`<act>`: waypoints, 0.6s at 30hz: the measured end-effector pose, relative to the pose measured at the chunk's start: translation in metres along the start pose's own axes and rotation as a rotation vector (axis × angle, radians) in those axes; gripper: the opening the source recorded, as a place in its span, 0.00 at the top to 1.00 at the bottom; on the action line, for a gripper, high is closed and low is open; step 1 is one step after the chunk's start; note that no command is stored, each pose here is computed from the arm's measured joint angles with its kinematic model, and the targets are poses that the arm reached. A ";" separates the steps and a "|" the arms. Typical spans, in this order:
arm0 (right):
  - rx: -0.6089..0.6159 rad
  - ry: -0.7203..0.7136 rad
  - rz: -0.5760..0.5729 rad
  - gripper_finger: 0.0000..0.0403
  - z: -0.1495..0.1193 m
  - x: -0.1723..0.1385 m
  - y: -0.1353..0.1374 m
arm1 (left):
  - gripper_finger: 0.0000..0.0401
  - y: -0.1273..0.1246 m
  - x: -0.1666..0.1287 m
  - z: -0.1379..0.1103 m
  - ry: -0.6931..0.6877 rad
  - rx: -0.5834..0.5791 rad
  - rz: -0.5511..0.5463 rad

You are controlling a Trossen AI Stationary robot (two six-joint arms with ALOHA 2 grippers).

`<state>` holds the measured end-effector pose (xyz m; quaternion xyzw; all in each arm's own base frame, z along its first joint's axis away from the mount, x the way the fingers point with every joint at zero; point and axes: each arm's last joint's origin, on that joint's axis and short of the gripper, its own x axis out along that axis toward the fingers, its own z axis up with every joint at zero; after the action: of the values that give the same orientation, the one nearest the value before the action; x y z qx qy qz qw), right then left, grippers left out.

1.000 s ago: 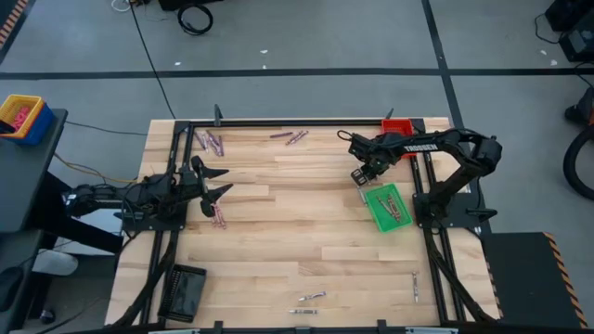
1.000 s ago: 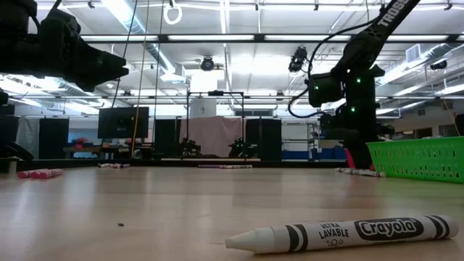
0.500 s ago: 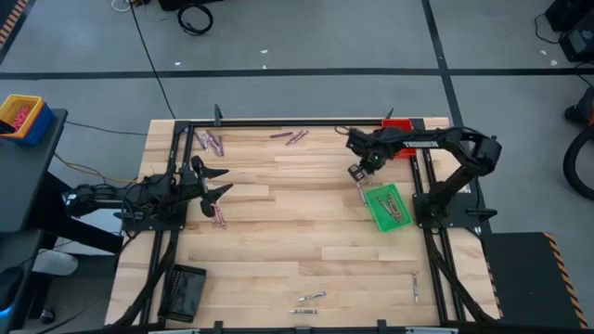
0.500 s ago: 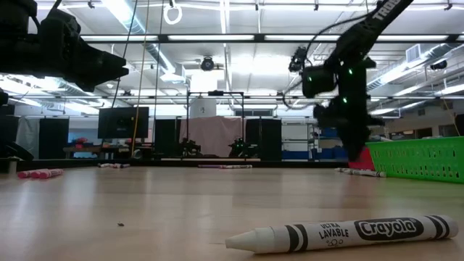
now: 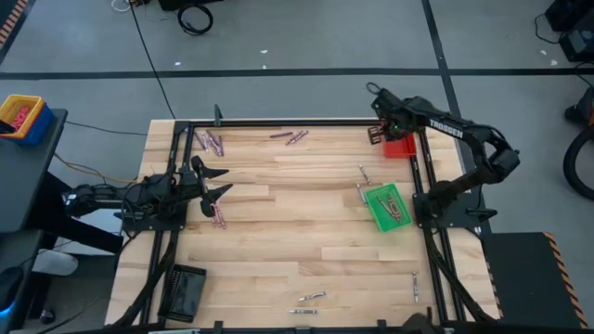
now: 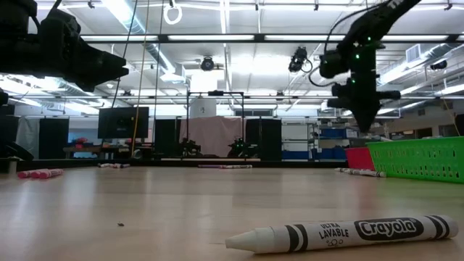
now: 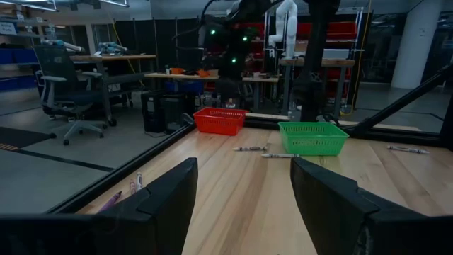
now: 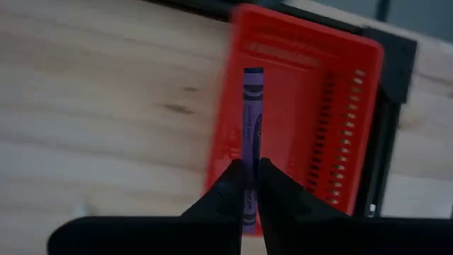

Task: Sort crayons
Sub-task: Put the purple crayon into the red bin

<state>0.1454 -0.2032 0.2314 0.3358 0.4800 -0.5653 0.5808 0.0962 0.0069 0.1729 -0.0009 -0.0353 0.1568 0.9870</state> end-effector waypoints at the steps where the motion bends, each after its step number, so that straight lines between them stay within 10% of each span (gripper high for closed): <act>1: 0.017 0.005 -0.008 0.91 0.002 0.006 -0.003 | 0.40 0.000 0.000 0.000 0.000 0.000 0.000; 18: 0.071 0.091 -0.110 0.91 0.013 0.062 0.013 | 0.40 0.000 0.000 0.000 -0.002 -0.001 0.000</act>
<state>0.1546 -0.2345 0.1753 0.3547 0.5034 -0.5973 0.5139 0.0962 0.0069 0.1732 -0.0013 -0.0366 0.1566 0.9870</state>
